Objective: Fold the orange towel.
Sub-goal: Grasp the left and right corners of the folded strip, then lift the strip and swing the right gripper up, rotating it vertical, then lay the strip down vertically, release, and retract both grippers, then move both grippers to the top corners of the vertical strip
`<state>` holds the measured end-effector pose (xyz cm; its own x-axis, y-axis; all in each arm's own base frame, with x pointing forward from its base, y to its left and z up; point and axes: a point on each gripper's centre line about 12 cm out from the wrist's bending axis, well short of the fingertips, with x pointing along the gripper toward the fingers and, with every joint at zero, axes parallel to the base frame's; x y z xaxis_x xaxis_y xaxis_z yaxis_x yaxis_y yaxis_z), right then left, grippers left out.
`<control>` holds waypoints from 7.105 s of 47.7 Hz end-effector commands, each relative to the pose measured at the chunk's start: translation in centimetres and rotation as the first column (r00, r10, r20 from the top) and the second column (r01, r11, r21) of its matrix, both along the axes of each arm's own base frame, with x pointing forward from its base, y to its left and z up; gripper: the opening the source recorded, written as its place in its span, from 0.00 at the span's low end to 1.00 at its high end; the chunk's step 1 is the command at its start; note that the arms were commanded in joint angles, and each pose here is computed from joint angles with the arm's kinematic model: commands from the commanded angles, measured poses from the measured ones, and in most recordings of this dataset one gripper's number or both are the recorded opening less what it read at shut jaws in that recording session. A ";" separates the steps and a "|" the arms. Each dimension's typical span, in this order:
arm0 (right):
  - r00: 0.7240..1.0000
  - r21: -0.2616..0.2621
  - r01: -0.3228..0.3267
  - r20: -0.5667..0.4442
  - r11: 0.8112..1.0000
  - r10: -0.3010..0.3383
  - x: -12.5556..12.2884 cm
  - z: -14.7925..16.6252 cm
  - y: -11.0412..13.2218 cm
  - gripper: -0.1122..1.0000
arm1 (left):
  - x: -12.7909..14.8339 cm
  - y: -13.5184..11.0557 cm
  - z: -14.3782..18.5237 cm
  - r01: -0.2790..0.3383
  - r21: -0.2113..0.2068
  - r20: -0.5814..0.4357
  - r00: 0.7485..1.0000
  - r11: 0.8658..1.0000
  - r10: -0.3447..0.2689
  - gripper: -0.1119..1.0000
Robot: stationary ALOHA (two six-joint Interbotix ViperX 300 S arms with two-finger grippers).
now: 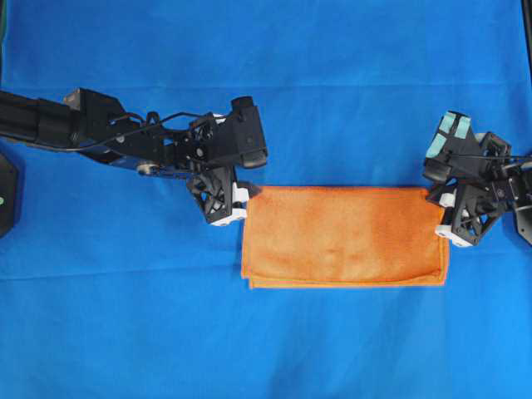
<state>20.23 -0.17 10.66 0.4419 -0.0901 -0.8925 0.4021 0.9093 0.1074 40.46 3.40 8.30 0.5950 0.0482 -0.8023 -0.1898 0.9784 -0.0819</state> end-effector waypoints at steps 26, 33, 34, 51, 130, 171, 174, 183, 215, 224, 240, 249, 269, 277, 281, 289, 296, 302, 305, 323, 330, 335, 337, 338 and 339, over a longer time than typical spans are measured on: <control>0.996 0.022 -0.025 0.086 0.999 0.024 0.7 1.0 0.6 0.12 | 1.2 -1.4 1.5 0.065 0.015 -0.035 0.997 0.998 -0.064 0.11; 0.994 0.014 -0.012 0.112 1.000 0.011 0.8 2.2 0.4 0.12 | 1.6 -1.2 4.5 0.055 0.014 0.008 0.998 0.998 -0.055 0.11; 0.993 0.012 -0.011 0.117 1.000 0.009 0.8 2.6 0.4 0.12 | 1.6 -1.3 5.5 0.054 0.013 0.019 0.998 0.998 -0.054 0.11; 0.973 -0.033 0.056 0.227 0.998 -0.047 -1.5 9.0 -0.7 0.12 | 0.6 -1.4 12.8 0.057 0.024 0.125 0.990 0.998 -0.059 0.11; 0.912 -0.314 0.250 0.394 0.916 -0.114 10.6 13.0 -16.1 0.12 | 6.1 -9.8 14.3 0.218 0.055 0.435 0.873 0.974 -0.220 0.11; 0.902 -0.350 0.325 0.394 0.879 -0.177 3.6 14.5 -14.1 0.12 | 15.7 -10.5 16.6 0.237 0.222 0.565 0.759 0.946 -0.323 0.11; 0.902 -0.354 0.331 0.391 0.875 -0.183 3.2 14.5 -14.1 0.12 | 16.5 -10.4 16.3 0.233 0.222 0.571 0.756 0.947 -0.320 0.11; 0.917 -0.345 0.313 0.353 0.885 -0.187 3.8 13.2 -14.3 0.12 | 17.6 -10.5 14.3 0.227 0.207 0.576 0.758 0.952 -0.306 0.11; 0.944 -0.257 0.176 0.317 0.950 -0.089 14.7 7.0 -17.0 0.12 | 7.8 -11.0 7.2 0.214 0.017 0.423 0.884 0.977 -0.201 0.11; 0.943 -0.257 0.170 0.323 0.951 -0.081 15.5 7.1 -17.0 0.12 | 6.4 -11.1 6.5 0.214 0.007 0.415 0.888 0.977 -0.198 0.11; 0.943 -0.240 0.182 0.316 0.954 -0.101 15.4 6.7 -16.9 0.12 | 5.8 -10.9 6.0 0.217 0.013 0.381 0.901 0.976 -0.205 0.13; 0.947 -0.240 0.189 0.300 0.952 -0.112 15.2 6.5 -16.9 0.28 | 5.6 -10.7 5.9 0.217 0.013 0.354 0.912 0.976 -0.207 0.34; 0.950 -0.257 0.180 0.294 0.949 -0.101 13.6 7.7 -15.4 0.57 | 1.3 -10.0 9.8 0.249 0.041 0.263 0.932 0.968 -0.251 0.65; 0.950 -0.258 0.178 0.296 0.950 -0.098 11.1 8.5 -13.6 0.57 | -1.5 -9.1 11.8 0.237 0.049 0.306 0.921 0.970 -0.241 0.65; 0.945 -0.253 0.171 0.316 0.952 -0.086 9.6 9.1 -12.3 0.57 | -2.6 -8.2 12.2 0.217 0.053 0.338 0.915 0.975 -0.222 0.65; 0.919 -0.239 0.142 0.392 0.961 -0.038 6.9 10.5 -9.5 0.57 | -4.3 -5.9 13.1 0.150 0.068 0.471 0.867 0.986 -0.164 0.65; 0.866 -0.222 0.095 0.499 0.970 0.030 4.8 11.8 -7.1 0.57 | -6.1 -3.9 14.0 0.093 0.108 0.585 0.799 0.990 -0.139 0.65; 0.809 -0.219 0.042 0.580 0.975 0.095 3.0 12.5 -5.2 0.57 | -7.6 -2.5 14.3 0.047 0.131 0.627 0.770 0.990 -0.120 0.65; 0.787 -0.218 0.032 0.608 0.975 0.110 2.3 12.6 -4.8 0.57 | -8.3 -1.8 14.3 0.025 0.132 0.638 0.763 0.991 -0.104 0.65; 0.781 -0.218 0.043 0.616 0.975 0.103 1.4 12.2 -4.9 0.57 | -8.0 -1.2 14.2 0.005 0.131 0.636 0.767 0.991 -0.088 0.65; 0.791 -0.219 0.072 0.607 0.973 0.078 1.4 12.0 -5.6 0.57 | -7.5 -0.5 14.2 -0.013 0.131 0.635 0.769 0.991 -0.073 0.65; 0.807 -0.218 0.141 0.590 0.966 0.015 1.3 11.7 -7.4 0.58 | -6.8 0.9 14.5 -0.054 0.137 0.639 0.768 0.989 -0.047 0.66; 0.812 -0.221 0.170 0.583 0.960 -0.010 1.3 11.6 -8.2 0.59 | -6.4 1.8 14.4 -0.077 0.137 0.635 0.772 0.988 -0.028 0.67; 0.816 -0.221 0.183 0.577 0.958 -0.022 1.2 11.5 -8.7 0.59 | -6.1 2.5 14.3 -0.093 0.138 0.635 0.772 0.986 -0.016 0.67; 0.819 -0.221 0.197 0.573 0.955 -0.036 1.2 11.4 -9.1 0.59 | -5.8 2.9 14.3 -0.104 0.138 0.634 0.773 0.985 -0.007 0.68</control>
<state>21.18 -7.97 21.49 0.8371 -0.3262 -0.4390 0.4137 0.9027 0.1180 33.65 4.71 21.43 0.9545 0.1414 -0.2624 -0.1600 0.9858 -0.0509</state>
